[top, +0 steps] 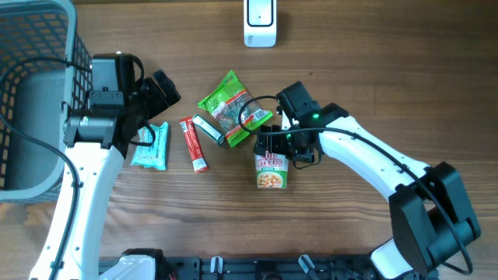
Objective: Scan the item barcode
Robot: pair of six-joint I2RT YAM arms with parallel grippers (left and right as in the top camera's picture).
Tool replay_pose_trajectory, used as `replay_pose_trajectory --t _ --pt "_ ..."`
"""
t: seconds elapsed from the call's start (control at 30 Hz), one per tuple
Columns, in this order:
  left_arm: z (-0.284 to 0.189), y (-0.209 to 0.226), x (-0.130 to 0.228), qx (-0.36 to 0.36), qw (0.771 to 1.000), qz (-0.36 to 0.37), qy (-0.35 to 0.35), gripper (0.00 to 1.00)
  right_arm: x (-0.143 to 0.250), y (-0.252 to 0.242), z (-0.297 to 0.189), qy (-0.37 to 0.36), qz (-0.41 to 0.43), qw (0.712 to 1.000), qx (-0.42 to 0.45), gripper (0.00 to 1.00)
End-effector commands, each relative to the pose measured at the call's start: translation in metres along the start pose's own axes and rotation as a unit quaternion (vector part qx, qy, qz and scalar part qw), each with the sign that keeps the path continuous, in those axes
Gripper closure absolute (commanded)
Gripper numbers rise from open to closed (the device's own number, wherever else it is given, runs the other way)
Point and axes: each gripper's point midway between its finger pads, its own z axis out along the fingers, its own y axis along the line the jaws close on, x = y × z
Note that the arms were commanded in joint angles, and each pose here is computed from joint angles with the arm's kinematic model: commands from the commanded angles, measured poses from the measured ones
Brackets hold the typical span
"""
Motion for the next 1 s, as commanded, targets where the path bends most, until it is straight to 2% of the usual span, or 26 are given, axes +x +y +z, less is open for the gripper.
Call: replay_pose_trajectory --t 0.0,0.23,0.7,0.83,0.97 --pt "-0.003 -0.002 -0.004 0.005 1.0 -0.006 -0.006 0.0 -0.005 0.01 -0.015 -0.006 -0.037 0.999 -0.018 0.0" --pt "-0.003 -0.002 -0.004 0.005 1.0 -0.006 -0.006 0.0 0.002 0.011 -0.03 0.018 -0.062 0.998 -0.01 0.0" --pt "-0.003 -0.002 -0.004 0.005 1.0 -0.006 -0.006 0.0 0.013 -0.005 -0.004 0.027 -0.044 0.999 -0.005 0.0" --pt "-0.003 -0.002 -0.004 0.005 1.0 -0.006 -0.006 0.0 0.02 -0.001 0.0 0.034 -0.069 0.997 -0.004 0.0" --pt "-0.003 -0.002 -0.004 0.005 1.0 -0.006 -0.006 0.0 0.02 -0.007 0.005 0.015 -0.086 0.995 0.043 0.0"
